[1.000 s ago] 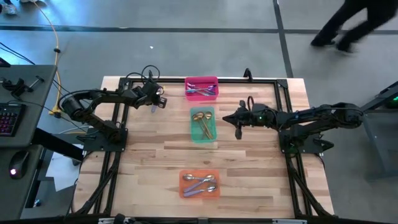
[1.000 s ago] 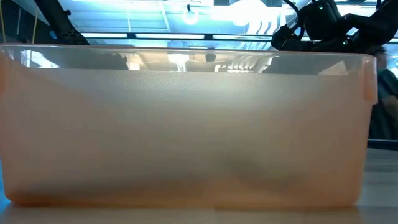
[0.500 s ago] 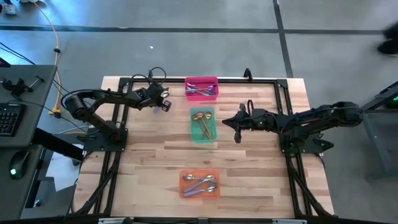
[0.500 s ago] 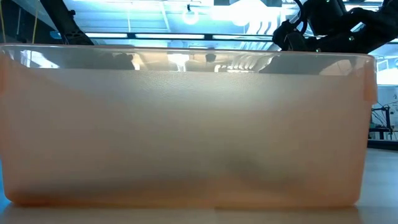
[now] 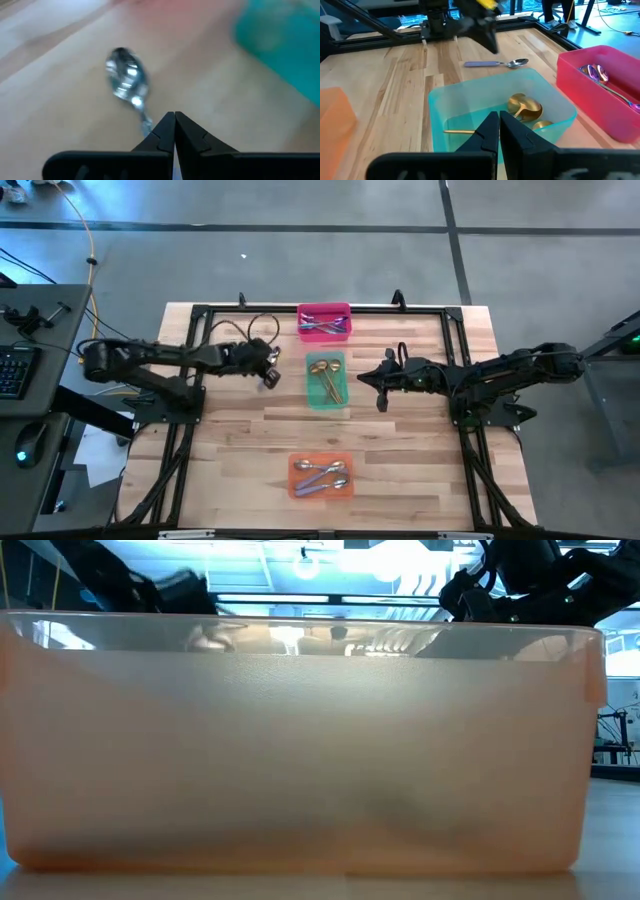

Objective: Sort silverware by color (type)
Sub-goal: Put the purple spoon into the orange bin

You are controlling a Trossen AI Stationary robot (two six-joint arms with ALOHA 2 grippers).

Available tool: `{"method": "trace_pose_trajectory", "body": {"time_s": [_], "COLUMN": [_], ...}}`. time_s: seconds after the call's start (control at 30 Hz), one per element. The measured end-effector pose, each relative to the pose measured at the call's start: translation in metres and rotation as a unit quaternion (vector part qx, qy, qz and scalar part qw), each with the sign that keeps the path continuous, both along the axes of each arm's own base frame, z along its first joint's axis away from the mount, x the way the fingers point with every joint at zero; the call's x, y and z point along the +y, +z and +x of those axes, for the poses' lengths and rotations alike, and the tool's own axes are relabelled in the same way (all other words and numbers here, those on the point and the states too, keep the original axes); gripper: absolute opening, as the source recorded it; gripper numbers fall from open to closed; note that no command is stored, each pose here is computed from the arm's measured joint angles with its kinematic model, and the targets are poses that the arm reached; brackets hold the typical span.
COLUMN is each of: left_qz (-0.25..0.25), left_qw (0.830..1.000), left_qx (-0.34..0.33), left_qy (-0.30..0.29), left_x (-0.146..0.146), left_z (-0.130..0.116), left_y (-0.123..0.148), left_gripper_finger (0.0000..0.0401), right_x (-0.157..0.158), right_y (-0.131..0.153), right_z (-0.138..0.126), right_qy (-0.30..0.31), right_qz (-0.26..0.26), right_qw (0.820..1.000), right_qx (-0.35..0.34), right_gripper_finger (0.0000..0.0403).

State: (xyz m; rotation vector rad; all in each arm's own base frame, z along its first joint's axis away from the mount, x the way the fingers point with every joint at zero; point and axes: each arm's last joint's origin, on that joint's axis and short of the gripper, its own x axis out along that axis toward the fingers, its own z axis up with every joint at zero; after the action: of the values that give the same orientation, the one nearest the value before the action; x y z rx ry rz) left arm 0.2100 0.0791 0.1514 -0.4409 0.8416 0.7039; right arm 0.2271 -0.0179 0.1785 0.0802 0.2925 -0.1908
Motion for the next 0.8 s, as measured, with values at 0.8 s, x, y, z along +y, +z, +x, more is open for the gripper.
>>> {"method": "trace_pose_trajectory", "body": {"time_s": [0.8], "left_qz": [0.072], "left_qw": [0.992], "left_qx": [0.056], "left_qy": [0.089], "left_x": [-0.024], "left_z": [0.008], "left_y": [-0.003], "left_gripper_finger": [0.01], "right_x": [0.0], "right_y": [0.0], "right_z": [0.0], "right_qy": [-0.007], "right_qz": [0.02], "right_qw": [1.0], "right_qx": [-0.001], "right_gripper_finger": [0.0]}}
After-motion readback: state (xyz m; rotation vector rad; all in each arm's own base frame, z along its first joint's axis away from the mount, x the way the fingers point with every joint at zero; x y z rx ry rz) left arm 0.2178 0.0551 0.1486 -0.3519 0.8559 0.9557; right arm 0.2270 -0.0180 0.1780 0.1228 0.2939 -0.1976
